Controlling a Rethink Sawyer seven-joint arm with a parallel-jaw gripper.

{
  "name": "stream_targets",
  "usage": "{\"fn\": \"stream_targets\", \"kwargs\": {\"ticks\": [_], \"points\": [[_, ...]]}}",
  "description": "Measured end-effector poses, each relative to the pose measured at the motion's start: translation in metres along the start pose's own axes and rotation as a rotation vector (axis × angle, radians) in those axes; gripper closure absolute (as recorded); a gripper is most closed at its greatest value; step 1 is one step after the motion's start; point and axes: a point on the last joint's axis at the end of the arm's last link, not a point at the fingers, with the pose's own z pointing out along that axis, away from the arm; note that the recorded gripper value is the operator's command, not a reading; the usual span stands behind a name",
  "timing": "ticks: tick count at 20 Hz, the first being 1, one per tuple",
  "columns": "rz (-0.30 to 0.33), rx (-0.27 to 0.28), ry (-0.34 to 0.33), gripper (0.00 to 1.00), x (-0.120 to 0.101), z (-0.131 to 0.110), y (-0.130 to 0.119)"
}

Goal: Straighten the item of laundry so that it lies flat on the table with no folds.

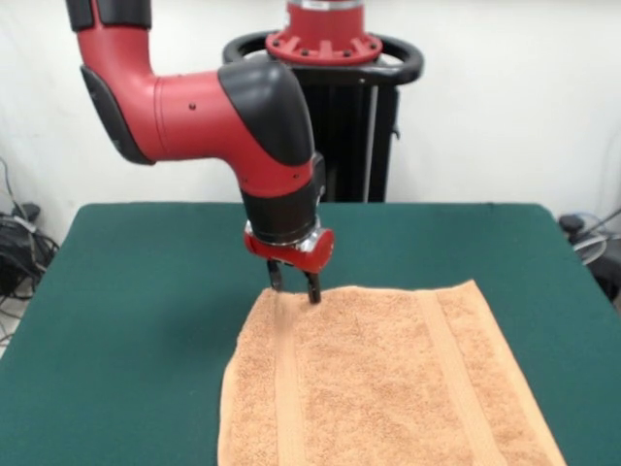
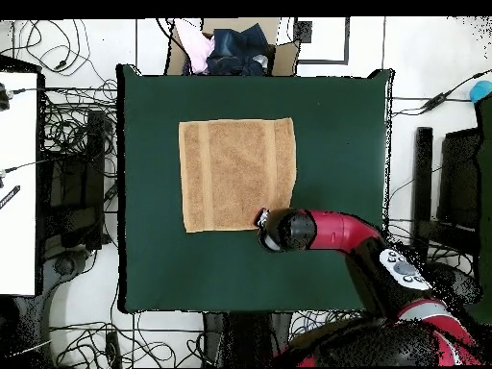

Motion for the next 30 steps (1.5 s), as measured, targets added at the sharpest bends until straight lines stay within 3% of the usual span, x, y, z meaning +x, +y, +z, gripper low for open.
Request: {"fn": "stream_targets", "kwargs": {"ticks": [2, 21, 22, 30], "points": [[0.015, -0.009, -0.005, 0.00, 0.0006, 0.0093, -0.0040], [0.016, -0.009, -0.010, 0.00, 0.0007, 0.0078, -0.0042], [0.017, -0.009, -0.011, 1.00, 0.0003, 0.0074, -0.0050], [0.025, -0.010, -0.012, 1.00, -0.0012, 0.0063, -0.0080]]}}
